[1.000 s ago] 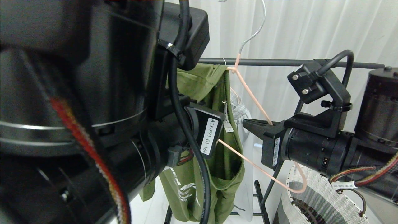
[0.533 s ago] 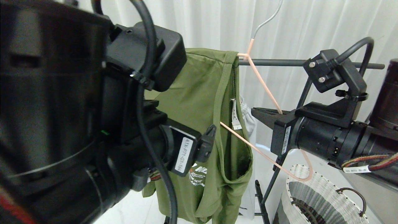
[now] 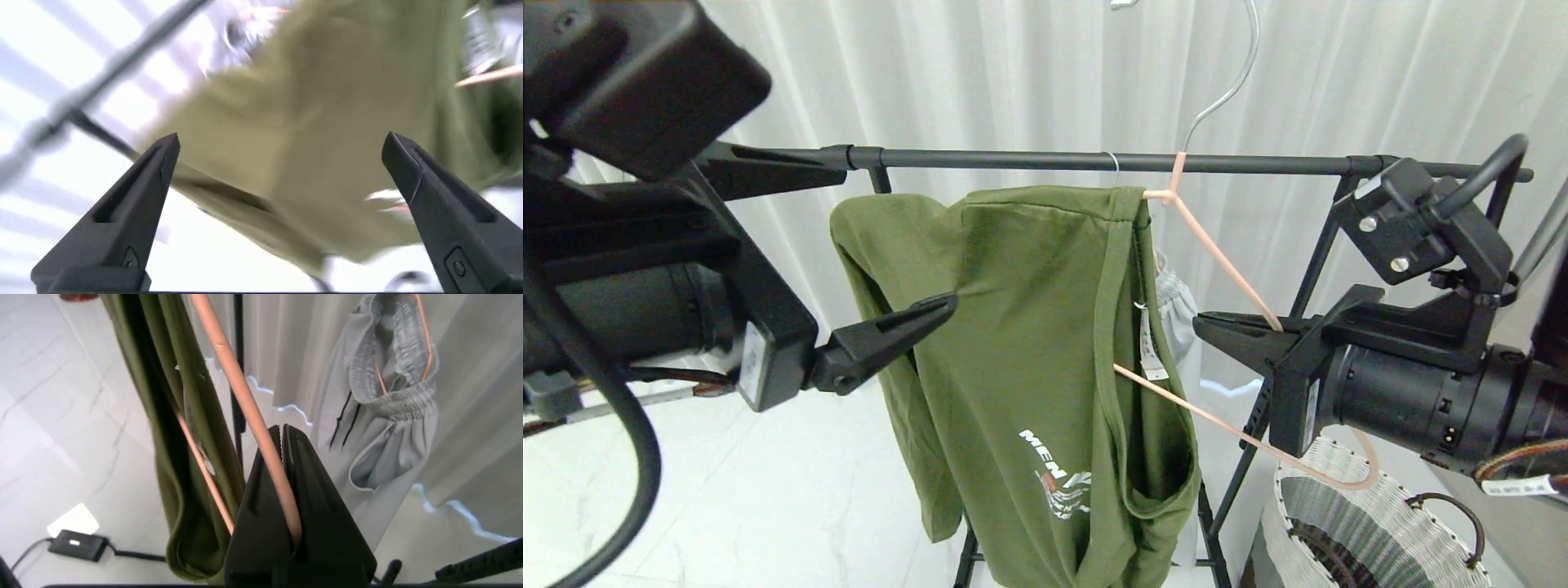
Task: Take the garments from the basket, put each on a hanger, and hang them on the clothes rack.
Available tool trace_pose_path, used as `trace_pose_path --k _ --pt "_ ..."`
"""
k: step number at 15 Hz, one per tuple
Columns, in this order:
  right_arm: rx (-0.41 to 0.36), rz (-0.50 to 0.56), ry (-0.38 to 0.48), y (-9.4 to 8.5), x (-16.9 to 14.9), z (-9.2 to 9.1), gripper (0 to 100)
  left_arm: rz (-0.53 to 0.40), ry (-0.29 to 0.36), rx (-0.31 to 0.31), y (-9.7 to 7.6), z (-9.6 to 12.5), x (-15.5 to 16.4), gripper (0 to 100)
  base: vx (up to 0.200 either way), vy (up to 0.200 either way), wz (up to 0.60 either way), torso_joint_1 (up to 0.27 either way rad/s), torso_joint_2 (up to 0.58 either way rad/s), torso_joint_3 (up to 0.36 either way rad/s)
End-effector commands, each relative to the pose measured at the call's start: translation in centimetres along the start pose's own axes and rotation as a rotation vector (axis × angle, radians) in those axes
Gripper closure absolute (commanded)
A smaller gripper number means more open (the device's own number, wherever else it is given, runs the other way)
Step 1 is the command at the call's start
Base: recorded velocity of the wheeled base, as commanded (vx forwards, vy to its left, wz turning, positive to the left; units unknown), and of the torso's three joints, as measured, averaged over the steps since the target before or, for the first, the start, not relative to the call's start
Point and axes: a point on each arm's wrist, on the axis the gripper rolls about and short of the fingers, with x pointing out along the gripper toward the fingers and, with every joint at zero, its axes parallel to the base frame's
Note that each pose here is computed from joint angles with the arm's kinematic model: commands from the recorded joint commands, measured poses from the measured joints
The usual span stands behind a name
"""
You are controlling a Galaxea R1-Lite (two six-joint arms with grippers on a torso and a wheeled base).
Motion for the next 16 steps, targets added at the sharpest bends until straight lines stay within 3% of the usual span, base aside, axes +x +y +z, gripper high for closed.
trace_pose_path --k 1,5,13,14,16 --pt "-0.016 0.020 -0.010 0.3 -0.3 0.2 100 0.024 -0.030 0.032 1.2 -0.6 0.1 0 0.000 0.000 0.00 0.000 0.00 0.000" --pt "-0.039 0.075 0.000 1.6 -0.6 0.1 100 0.022 -0.035 0.084 0.6 -1.1 1.9 0 0.000 0.000 0.00 0.000 0.00 0.000" --pt "-0.089 0.162 0.017 3.6 -1.1 -0.1 100 0.035 -0.052 0.089 0.1 -1.5 3.3 0 0.000 0.000 0.00 0.000 0.00 0.000" --pt "-0.090 0.162 0.019 3.6 -1.1 -0.1 100 0.036 -0.053 0.089 0.1 -1.5 3.3 100 0.000 0.000 0.00 0.000 0.00 0.000" --pt "-0.091 0.167 0.018 3.7 -1.2 -0.1 100 0.035 -0.054 0.088 0.1 -1.5 3.3 100 0.000 0.000 0.00 0.000 0.00 0.000"
